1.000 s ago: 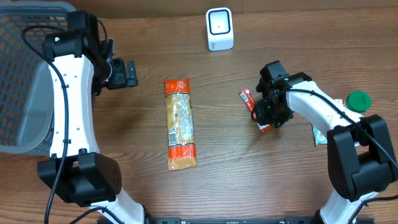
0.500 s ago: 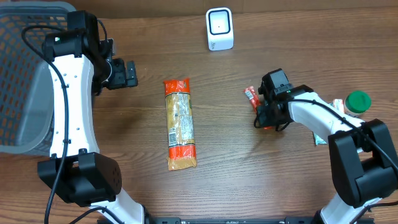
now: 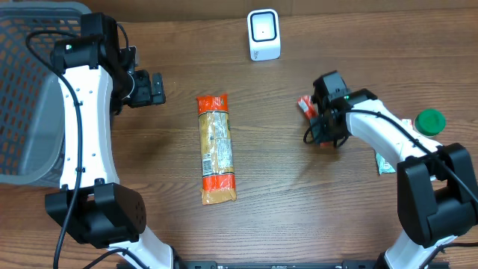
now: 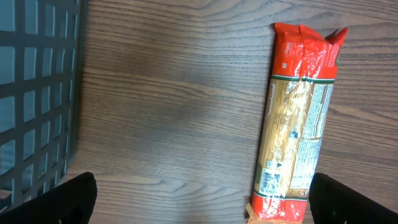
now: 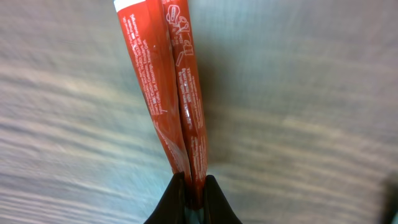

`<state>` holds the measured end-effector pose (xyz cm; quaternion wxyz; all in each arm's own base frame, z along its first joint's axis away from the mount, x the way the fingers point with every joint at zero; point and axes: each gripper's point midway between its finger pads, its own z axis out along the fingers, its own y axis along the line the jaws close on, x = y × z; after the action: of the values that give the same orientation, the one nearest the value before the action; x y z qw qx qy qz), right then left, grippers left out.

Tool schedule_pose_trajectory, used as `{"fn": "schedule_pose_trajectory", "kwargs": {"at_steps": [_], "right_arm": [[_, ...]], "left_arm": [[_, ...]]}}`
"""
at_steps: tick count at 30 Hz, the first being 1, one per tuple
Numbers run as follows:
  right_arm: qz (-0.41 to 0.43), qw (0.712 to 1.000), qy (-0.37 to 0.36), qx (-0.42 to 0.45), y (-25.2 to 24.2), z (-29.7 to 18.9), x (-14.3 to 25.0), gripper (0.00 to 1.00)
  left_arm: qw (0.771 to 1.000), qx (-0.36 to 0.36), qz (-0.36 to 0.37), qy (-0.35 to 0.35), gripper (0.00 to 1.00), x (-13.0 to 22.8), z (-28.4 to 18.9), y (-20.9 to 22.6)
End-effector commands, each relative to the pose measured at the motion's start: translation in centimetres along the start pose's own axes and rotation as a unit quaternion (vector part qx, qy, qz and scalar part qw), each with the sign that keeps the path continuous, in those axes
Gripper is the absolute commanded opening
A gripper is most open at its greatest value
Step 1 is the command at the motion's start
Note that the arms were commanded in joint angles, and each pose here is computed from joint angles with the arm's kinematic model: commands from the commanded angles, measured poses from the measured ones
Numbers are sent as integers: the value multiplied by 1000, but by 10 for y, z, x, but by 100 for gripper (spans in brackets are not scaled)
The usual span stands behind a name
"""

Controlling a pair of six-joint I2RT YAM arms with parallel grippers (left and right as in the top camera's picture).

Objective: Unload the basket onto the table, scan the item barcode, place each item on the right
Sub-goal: 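Raise the red strip and carry it toward the white scanner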

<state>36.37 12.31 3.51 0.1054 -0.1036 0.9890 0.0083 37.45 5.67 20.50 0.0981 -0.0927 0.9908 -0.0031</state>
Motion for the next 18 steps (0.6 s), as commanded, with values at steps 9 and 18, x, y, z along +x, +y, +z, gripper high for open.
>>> {"fn": "schedule_pose_trajectory", "kwargs": {"at_steps": [9,18], "right_arm": [[-41,993,-97,52,-11,-46,-69,3],[-81,964,-205,149,-35,-137,-142,3]], "left_arm": [[1000,3,6,-21,100,-3,-14,-2],[1000,3,5,-21,100,-3,-14,-2]]}}
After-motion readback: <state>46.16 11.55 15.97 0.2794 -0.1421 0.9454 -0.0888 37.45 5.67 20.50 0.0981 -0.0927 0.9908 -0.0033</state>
